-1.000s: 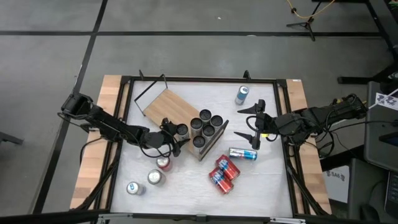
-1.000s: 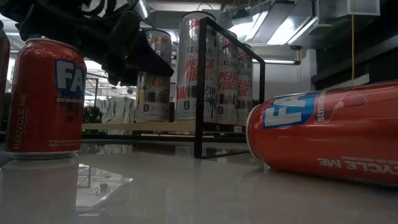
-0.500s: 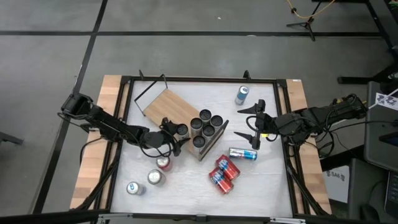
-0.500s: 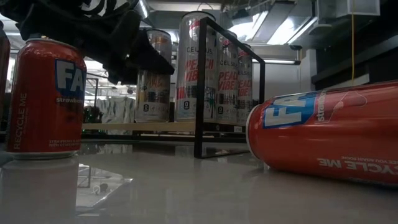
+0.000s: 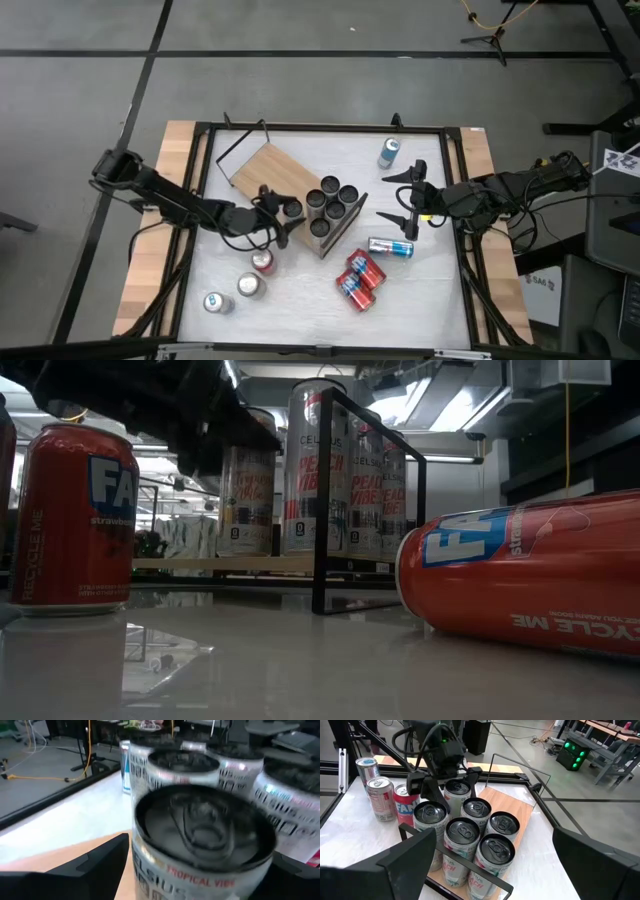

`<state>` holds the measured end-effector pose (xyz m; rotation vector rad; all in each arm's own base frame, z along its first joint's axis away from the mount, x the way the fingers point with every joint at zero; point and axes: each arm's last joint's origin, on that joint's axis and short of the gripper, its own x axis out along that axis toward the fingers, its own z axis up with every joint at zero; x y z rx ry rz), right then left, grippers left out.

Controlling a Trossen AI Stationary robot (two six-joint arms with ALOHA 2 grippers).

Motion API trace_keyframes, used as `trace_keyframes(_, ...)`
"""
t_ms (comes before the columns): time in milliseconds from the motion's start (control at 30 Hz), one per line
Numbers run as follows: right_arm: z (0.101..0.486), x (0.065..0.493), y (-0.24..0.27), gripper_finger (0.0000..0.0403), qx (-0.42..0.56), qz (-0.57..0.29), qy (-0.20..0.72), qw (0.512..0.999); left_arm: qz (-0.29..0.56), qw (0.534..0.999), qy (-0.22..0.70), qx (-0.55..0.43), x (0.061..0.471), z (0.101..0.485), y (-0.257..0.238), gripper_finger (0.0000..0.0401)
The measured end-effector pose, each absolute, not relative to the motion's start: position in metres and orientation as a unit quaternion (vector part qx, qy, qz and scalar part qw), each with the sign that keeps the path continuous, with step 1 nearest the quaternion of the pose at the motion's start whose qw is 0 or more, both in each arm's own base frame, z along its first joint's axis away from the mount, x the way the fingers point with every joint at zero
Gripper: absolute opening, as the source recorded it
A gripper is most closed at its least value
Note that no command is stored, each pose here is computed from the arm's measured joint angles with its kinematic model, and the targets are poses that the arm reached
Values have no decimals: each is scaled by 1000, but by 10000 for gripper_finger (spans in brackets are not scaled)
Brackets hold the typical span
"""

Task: Place canned beverage on shelf
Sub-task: Put the white-yellow soda can on the shelf aligned with the other white-yellow soda cans

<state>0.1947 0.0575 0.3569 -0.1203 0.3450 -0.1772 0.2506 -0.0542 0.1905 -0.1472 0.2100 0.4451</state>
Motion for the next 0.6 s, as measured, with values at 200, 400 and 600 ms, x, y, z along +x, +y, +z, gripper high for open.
trace_keyframes(200, 357, 195, 57, 396, -60, -88, 171, 979, 217, 969, 80, -86, 246, 203, -53, 326)
trace_keyframes(400, 357, 195, 57, 396, -60, -88, 171, 979, 214, 970, 55, -100, 240, 216, -51, 326)
trace_keyframes(600, 357, 195, 57, 396, -60, -88, 171, 979, 213, 970, 29, -114, 234, 228, -49, 326)
